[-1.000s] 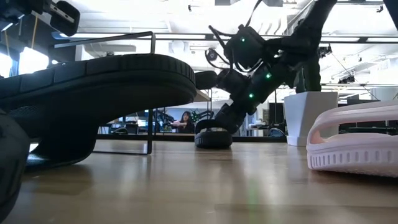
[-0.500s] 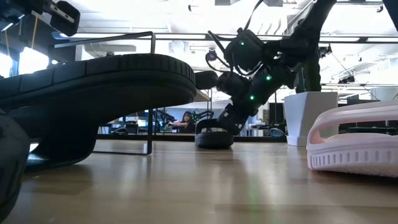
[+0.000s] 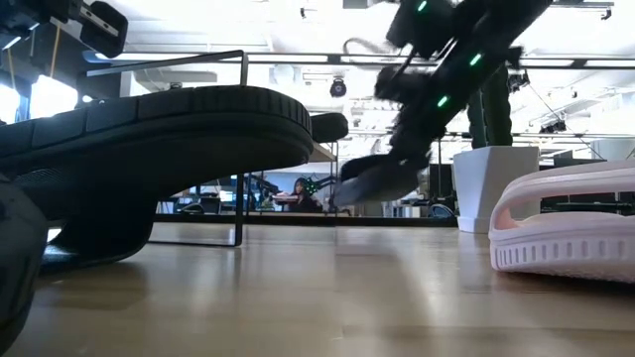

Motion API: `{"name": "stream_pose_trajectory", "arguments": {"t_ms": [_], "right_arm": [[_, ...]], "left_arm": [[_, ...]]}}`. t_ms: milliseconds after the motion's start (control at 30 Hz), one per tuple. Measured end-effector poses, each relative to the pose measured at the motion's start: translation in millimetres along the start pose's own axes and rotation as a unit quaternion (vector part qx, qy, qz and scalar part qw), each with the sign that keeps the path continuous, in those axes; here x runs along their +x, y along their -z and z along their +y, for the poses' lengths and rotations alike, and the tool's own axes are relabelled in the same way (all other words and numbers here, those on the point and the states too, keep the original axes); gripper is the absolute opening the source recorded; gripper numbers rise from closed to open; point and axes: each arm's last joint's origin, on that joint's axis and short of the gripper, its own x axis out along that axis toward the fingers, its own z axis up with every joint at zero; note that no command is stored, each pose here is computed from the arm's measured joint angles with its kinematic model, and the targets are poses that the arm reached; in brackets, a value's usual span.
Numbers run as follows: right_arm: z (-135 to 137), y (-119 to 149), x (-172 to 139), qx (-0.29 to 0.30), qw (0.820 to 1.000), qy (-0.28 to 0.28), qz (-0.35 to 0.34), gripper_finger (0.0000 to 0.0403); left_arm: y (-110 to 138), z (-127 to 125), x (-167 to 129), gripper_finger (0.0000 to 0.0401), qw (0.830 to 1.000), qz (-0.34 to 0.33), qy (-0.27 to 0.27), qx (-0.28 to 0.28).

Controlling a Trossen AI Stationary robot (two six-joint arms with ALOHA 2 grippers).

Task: Pick and place slides into the shelf
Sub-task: Put the black slides on the shelf

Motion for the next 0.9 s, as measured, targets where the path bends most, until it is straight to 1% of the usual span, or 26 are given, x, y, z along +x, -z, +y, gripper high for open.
{"name": "stream_pose_trajectory", "arguments": {"t_ms": [133, 233, 300, 400, 467, 600, 700, 800, 900], "right_arm": [[-15.6, 4.0, -40.5, 0.003, 0.998, -0.065, -0.007, 0.0001], [-29.6, 6.5, -71.2, 0.006, 0.993, -0.11, -0.034, 0.0], [-39.2, 7.4, -90.7, 0.009, 0.987, -0.144, -0.066, 0.0], [-53.0, 8.6, -116.5, 0.01, 0.973, -0.196, -0.122, 0.0], [-62.1, 9.4, -130.4, 0.007, 0.964, -0.216, -0.154, 0.0], [-81.9, 1.5, -155.3, 0.006, 0.949, -0.225, -0.22, 0.0], [-95.6, -14.4, -170.8, 0.004, 0.929, -0.227, -0.291, 0.0], [-111.4, -35.2, -182.9, -0.02, 0.899, -0.232, -0.372, 0.0], [-126.9, -57.4, -187.1, -0.043, 0.869, -0.254, -0.423, 0.0]], "left_arm": [[0.0, 0.0, 0.0, 0.0001, 1.0, 0.0, 0.0, -0.001], [0.0, 0.0, 0.0, 0.0001, 1.0, 0.0, 0.0, -0.001], [0.0, 0.0, 0.0, 0.0001, 1.0, 0.0, 0.0, -0.001], [0.0, 0.0, 0.0, 0.0001, 1.0, 0.0, 0.0, -0.001], [-0.1, 0.0, 0.0, 0.0001, 1.0, 0.0, 0.0, -0.001], [-0.1, 0.0, 0.0, 0.0001, 1.0, 0.0, 0.0, -0.001], [0.0, 0.0, 0.0, 0.0001, 1.0, 0.0, 0.0, -0.001], [0.0, 0.0, 0.0, 0.0001, 1.0, 0.0, 0.0, -0.001], [-0.1, 0.0, 0.0, 0.0001, 1.0, 0.0, 0.0, -0.001]]}}
